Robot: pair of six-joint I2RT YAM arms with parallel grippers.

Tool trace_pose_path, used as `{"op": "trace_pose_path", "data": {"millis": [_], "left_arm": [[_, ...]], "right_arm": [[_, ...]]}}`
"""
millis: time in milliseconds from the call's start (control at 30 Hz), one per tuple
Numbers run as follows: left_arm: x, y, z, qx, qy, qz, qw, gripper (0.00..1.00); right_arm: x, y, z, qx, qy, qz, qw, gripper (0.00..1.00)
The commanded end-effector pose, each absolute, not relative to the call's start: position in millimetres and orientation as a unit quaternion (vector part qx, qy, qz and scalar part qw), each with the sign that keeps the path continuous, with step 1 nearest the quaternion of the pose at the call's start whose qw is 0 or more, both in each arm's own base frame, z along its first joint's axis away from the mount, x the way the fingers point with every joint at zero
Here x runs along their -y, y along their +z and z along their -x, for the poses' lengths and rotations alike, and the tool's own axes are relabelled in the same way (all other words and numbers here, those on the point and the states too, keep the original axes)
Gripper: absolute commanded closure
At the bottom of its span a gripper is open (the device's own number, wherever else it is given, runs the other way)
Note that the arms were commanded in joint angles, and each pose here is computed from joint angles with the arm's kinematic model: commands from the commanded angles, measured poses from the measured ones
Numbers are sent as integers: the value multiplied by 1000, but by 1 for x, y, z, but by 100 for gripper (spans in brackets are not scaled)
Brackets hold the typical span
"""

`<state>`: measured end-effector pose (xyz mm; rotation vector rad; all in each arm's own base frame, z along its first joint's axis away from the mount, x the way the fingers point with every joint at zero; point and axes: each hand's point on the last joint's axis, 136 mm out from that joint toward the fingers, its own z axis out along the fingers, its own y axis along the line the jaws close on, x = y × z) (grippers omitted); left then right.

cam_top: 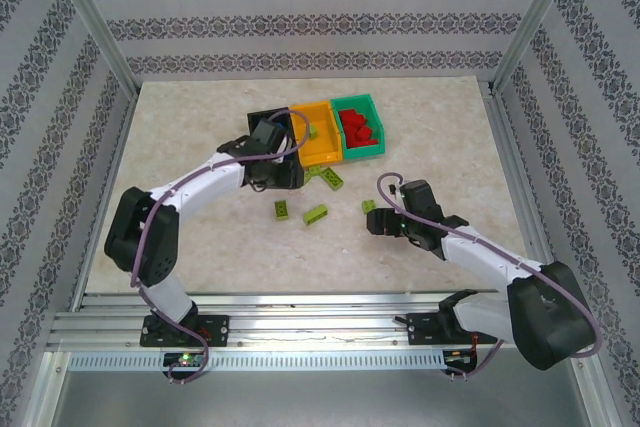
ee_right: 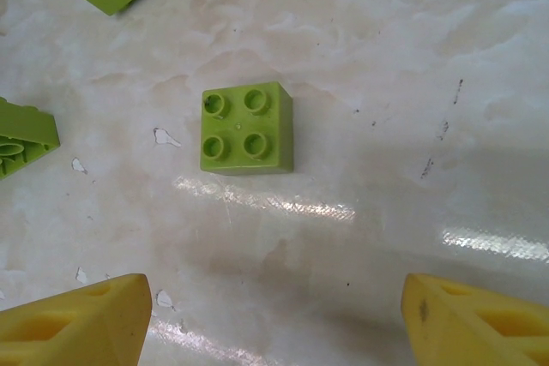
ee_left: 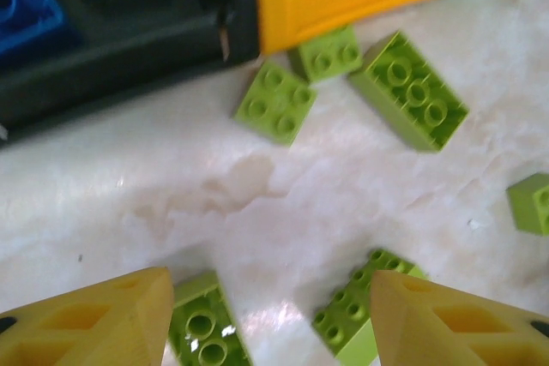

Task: Sort the legos into containers by color
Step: Pick up the lego from the center of the table.

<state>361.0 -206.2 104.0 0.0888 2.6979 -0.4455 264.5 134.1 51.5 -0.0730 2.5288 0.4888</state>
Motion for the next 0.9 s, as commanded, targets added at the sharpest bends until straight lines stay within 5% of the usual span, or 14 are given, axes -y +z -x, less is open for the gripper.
{"op": "trace_pose_path", "data": {"millis": [0, 867], "left_arm": [[210, 109, -354, -957, -186, -15, 220, 38], [181, 70, -291, -954, -213, 44, 205, 39]], "right_arm": [[-136, 58, -271, -942, 173, 39, 284, 23], [-155, 48, -299, -956, 170, 49, 233, 27]]}}
